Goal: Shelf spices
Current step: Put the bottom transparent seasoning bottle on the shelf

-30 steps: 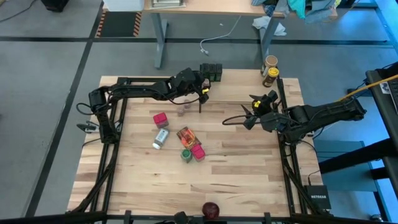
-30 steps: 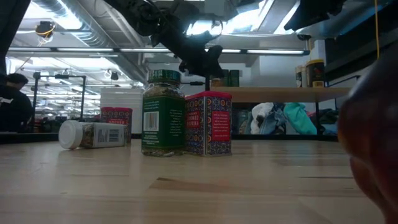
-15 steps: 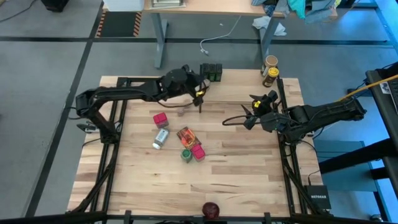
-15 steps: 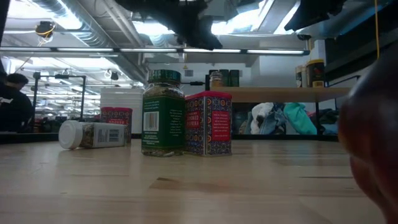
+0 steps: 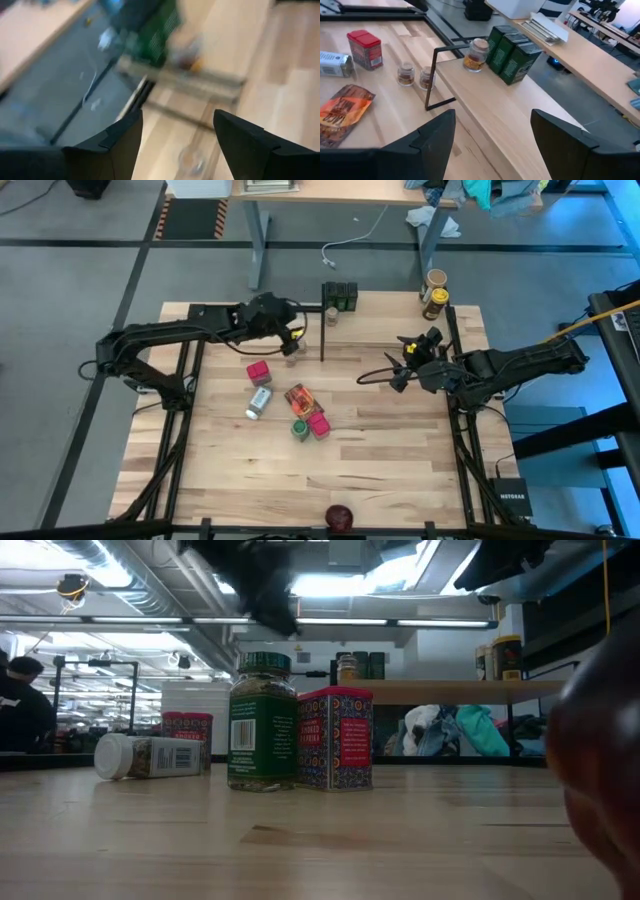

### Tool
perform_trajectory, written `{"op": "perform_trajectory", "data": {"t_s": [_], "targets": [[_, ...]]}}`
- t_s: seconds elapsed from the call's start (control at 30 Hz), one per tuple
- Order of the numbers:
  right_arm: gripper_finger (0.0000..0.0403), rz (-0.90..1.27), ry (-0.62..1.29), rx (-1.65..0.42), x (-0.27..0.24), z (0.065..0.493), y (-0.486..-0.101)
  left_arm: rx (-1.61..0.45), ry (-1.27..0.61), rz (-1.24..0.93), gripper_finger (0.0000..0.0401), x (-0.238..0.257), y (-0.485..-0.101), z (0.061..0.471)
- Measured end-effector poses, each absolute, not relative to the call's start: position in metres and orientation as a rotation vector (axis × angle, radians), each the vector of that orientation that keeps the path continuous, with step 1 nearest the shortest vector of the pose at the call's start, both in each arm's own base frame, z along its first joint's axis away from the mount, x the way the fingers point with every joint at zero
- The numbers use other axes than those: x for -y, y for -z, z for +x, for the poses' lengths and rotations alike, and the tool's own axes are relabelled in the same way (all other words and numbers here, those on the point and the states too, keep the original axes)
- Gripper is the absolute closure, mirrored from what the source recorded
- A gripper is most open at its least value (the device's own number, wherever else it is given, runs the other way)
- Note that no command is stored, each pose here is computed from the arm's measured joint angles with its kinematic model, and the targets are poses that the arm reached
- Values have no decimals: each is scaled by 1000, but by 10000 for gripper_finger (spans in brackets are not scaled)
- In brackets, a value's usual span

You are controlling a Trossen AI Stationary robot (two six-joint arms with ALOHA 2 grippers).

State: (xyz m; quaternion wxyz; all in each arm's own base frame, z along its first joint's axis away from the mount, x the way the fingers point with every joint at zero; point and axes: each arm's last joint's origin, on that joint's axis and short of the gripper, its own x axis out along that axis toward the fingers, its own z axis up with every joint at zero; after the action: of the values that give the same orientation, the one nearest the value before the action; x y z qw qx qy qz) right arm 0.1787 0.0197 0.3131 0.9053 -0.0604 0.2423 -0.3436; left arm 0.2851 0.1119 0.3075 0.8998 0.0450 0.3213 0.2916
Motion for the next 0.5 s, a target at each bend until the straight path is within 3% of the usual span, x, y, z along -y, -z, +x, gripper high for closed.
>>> {"op": "perform_trajectory", "data": {"t_s": [0.37,0.5], "targets": [[139,-122,693,-521,-23,190,-307,-725,-614,-75,164,-106,-219,263],[139,-122,663,-473,-25,198,-311,-735,-612,-111,164,-105,-206,262]]}}
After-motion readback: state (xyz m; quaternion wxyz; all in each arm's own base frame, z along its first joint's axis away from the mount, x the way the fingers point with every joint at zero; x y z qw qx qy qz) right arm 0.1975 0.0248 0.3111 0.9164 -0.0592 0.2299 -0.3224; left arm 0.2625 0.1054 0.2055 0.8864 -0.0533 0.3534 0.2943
